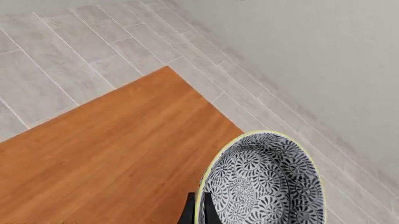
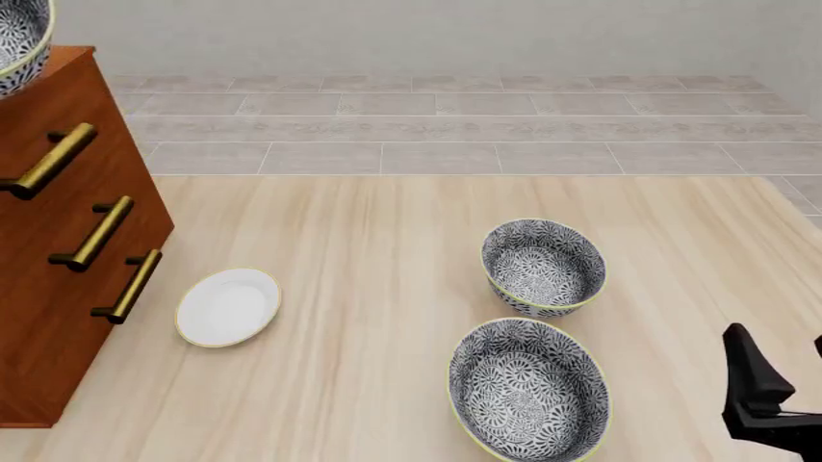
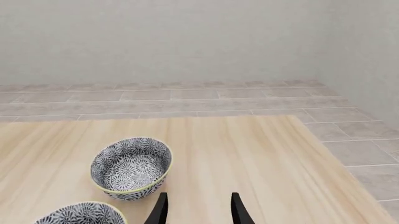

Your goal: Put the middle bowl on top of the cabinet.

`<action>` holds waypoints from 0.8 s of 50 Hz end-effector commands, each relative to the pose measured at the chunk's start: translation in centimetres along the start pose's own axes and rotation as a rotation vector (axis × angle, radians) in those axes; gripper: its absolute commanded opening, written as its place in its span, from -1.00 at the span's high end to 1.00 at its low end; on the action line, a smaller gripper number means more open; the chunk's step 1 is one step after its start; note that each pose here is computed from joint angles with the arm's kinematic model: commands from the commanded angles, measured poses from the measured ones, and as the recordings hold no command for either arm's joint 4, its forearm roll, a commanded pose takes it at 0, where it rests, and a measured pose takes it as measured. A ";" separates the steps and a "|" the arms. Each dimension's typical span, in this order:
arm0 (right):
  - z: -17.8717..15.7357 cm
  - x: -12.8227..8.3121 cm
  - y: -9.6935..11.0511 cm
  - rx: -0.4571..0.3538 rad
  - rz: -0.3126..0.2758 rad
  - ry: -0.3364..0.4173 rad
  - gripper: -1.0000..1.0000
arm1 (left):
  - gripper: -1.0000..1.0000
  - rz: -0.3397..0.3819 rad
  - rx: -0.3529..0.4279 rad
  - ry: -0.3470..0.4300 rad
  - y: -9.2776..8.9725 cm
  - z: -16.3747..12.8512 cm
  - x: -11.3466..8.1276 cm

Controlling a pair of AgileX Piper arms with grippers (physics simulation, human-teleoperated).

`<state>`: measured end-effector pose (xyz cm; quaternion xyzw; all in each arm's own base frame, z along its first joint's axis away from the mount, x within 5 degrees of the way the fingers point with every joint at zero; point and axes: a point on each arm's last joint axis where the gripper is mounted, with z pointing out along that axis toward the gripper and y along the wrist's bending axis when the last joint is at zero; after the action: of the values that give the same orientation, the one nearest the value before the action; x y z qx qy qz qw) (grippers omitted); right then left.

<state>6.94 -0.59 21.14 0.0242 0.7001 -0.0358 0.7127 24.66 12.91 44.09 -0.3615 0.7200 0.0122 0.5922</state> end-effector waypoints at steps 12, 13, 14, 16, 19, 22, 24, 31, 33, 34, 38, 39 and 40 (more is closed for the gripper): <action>-0.2 0.1 0.0 0.001 0.002 0.002 -1.00 | 1.00 -0.060 -0.026 0.005 0.7 0.9 -0.1; -0.2 0.1 0.0 0.000 0.002 0.002 -1.00 | 1.00 -0.062 -0.029 0.004 0.8 0.9 -0.2; -0.2 0.1 0.0 0.000 0.002 0.002 -1.00 | 1.00 -0.062 -0.029 0.004 0.8 0.9 -0.2; -0.2 0.1 0.0 0.000 0.002 0.002 -1.00 | 1.00 -0.069 -0.036 0.002 1.0 1.0 -0.3; -0.1 0.1 0.0 0.001 0.002 0.002 -1.00 | 1.00 -0.074 -0.038 0.003 1.1 1.2 -0.3; -0.2 0.1 0.0 0.000 0.002 0.002 -1.00 | 1.00 -0.079 -0.042 0.006 1.2 1.4 -0.3; -0.1 0.1 0.0 -0.001 0.003 0.002 -1.00 | 1.00 -0.086 -0.046 0.006 1.3 1.5 -0.3; 0.0 0.0 0.0 -0.001 0.002 0.002 -1.00 | 1.00 -0.103 -0.061 0.004 1.7 1.9 -0.4; 0.0 0.0 0.0 -0.002 0.001 0.002 -1.00 | 1.00 -0.105 -0.064 0.001 1.8 1.8 -0.5; 0.0 0.0 0.0 -0.002 0.001 0.002 -1.00 | 1.00 -0.105 -0.064 0.001 1.8 1.8 -0.5; 0.0 0.0 0.0 -0.002 0.001 0.003 -1.00 | 1.00 -0.112 -0.074 0.002 2.1 2.2 -0.5; 0.0 0.0 0.0 -0.002 0.000 0.003 -1.00 | 1.00 -0.114 -0.075 0.002 2.1 2.2 -0.5; 0.0 0.0 0.0 -0.002 0.000 0.003 -1.00 | 1.00 -0.114 -0.075 0.002 2.1 2.2 -0.5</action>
<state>6.90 -0.58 21.11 0.0243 0.7009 -0.0349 0.7119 25.34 15.04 43.19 -0.4143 0.7019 0.0008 0.5794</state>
